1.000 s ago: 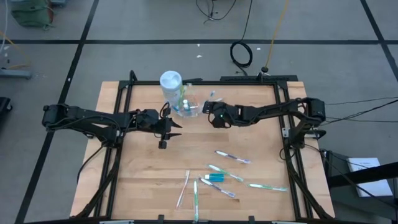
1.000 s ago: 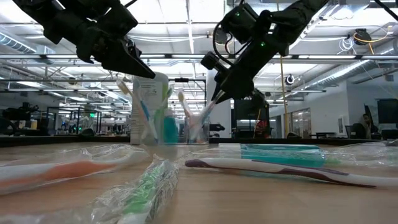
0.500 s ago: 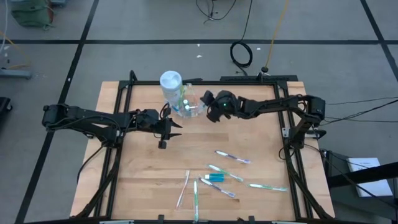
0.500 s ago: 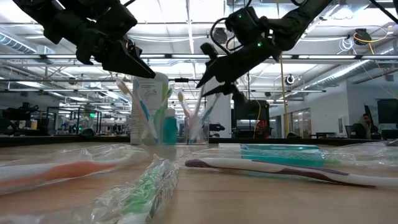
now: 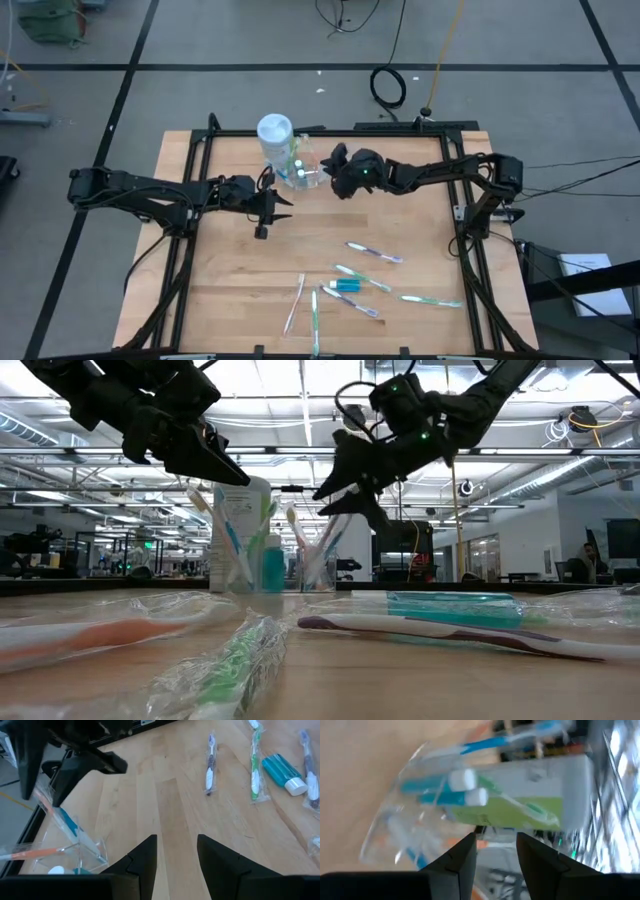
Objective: Pick & Place toothbrushing station
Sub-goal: Put the orange toothbrush into the transparent organizer
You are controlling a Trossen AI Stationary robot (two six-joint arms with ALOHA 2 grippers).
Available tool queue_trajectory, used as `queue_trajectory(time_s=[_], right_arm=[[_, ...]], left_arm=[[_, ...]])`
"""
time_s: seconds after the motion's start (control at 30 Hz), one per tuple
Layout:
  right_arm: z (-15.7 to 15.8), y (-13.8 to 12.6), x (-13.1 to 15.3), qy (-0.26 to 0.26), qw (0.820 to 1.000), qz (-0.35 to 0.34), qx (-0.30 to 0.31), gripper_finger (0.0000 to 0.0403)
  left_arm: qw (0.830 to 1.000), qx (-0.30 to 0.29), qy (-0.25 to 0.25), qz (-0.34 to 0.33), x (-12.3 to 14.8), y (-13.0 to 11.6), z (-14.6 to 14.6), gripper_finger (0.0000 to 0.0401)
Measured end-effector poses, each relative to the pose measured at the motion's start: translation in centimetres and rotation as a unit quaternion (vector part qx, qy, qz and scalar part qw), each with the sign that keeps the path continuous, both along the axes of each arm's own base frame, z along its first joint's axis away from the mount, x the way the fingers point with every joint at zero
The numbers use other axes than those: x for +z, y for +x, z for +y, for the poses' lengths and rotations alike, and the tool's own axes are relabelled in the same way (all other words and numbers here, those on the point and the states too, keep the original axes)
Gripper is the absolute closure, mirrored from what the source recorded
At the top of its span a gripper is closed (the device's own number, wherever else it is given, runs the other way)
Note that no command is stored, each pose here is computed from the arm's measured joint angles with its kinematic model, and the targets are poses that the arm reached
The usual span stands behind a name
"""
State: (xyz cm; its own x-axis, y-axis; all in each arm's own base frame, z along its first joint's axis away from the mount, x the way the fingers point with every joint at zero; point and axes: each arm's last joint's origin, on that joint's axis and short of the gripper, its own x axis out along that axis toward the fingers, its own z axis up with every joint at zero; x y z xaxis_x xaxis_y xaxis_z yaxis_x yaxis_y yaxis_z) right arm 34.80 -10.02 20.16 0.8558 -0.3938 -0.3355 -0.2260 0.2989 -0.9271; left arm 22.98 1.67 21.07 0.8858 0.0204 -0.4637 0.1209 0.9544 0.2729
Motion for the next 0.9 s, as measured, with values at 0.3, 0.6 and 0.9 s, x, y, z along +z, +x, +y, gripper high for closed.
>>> queue_trajectory(time_s=[0.3, 0.6, 0.9], right_arm=[[3.9, 0.1, 1.2, 0.102, 0.974, -0.106, -0.173, 0.0281], [2.7, -2.8, 5.8, 0.184, 0.924, -0.235, -0.238, 0.0291], [-1.5, -5.9, 5.1, 0.451, 0.814, -0.276, -0.239, 0.0291]], left_arm=[[1.000, -0.001, 0.028, -0.006, 0.2, 0.1, 0.1, 0.0256], [0.993, 0.078, 0.085, -0.013, 0.8, 0.2, 1.0, 0.0256], [0.994, 0.076, 0.075, -0.012, 0.8, 0.2, 1.3, 0.0256]])
